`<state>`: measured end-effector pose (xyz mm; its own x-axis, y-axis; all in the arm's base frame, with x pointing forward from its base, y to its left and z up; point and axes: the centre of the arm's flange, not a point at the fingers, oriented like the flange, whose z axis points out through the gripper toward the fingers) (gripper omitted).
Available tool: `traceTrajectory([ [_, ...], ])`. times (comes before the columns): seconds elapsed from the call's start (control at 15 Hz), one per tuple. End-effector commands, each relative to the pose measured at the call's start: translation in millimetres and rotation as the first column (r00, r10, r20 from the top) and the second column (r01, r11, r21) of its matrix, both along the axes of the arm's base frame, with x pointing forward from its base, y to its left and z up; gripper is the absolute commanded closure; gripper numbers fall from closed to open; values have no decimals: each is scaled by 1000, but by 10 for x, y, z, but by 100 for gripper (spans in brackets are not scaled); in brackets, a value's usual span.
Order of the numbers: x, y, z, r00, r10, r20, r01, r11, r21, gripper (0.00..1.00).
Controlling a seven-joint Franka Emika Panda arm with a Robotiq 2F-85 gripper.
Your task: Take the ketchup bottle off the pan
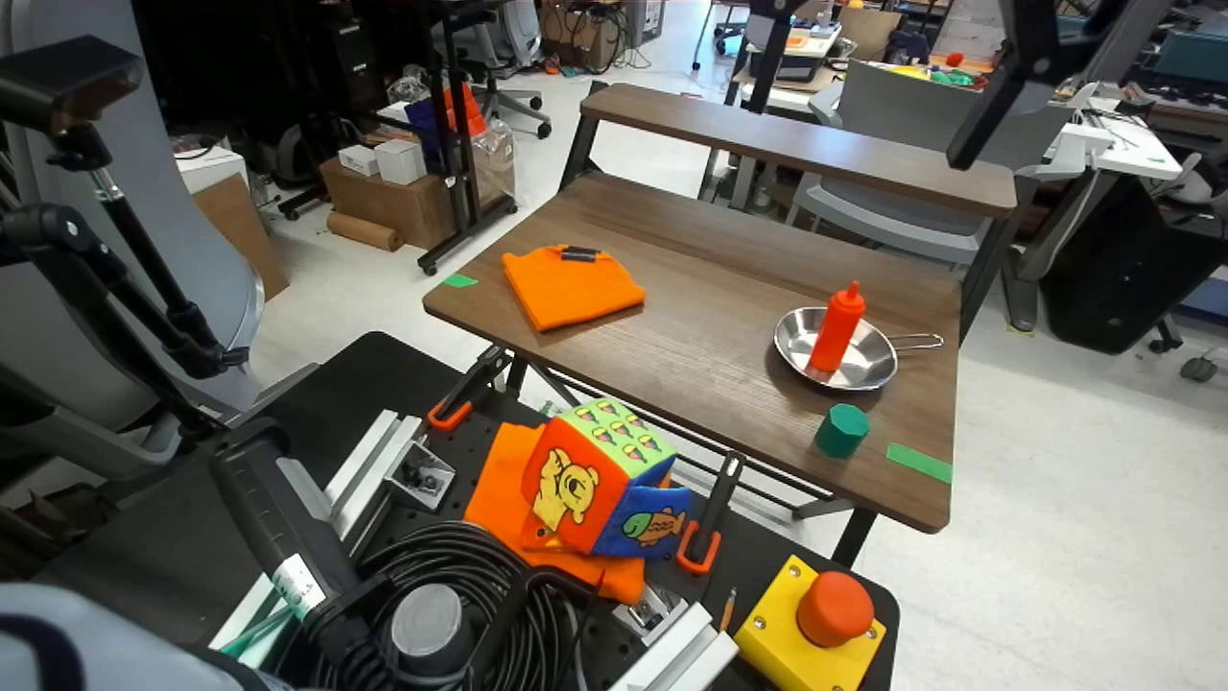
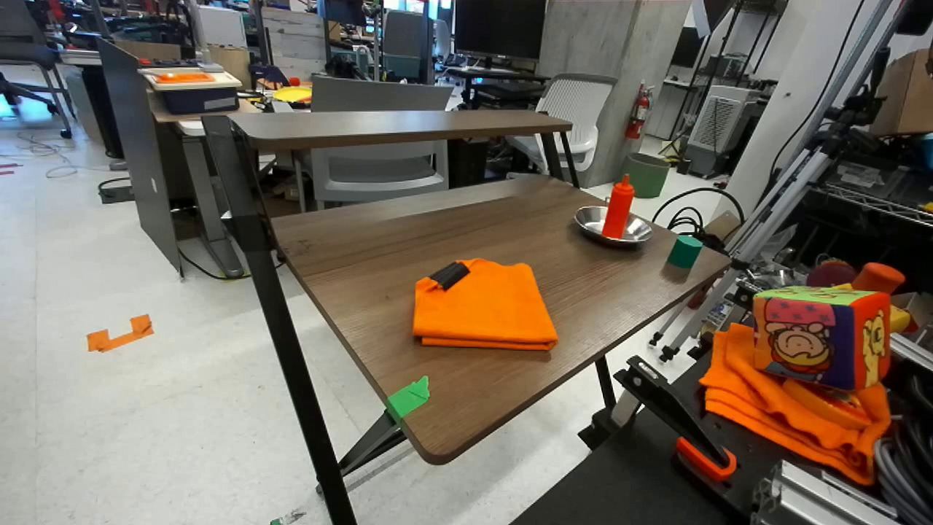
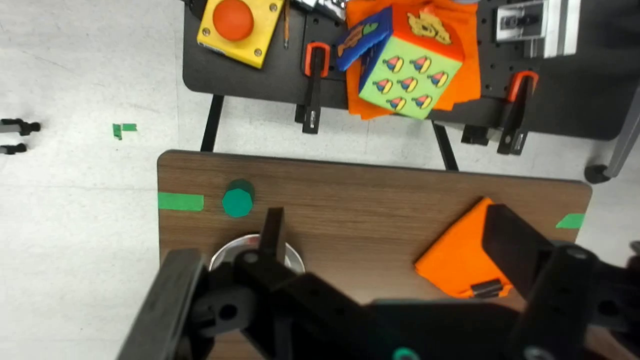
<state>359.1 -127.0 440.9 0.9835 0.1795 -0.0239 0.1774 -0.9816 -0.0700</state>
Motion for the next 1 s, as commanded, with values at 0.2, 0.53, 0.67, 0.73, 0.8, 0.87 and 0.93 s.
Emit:
traceTrajectory([
  [0.2,786,-126,-352,968,-211,139,213,977,1,0],
  [0.53,1359,-428,-772,932,-348,96,353,935,-37,0],
  [0.67,1546,-513,-990,919,-388,66,392,918,-57,0],
  [0.73,1634,-550,-1100,913,-405,55,408,910,-66,0],
  [0.8,1724,-578,-1208,905,-423,50,425,902,-77,0],
  [0.87,1802,-596,-1292,899,-435,43,437,895,-87,0],
  [0.93,1890,-609,-1392,896,-441,43,444,892,-91,0],
])
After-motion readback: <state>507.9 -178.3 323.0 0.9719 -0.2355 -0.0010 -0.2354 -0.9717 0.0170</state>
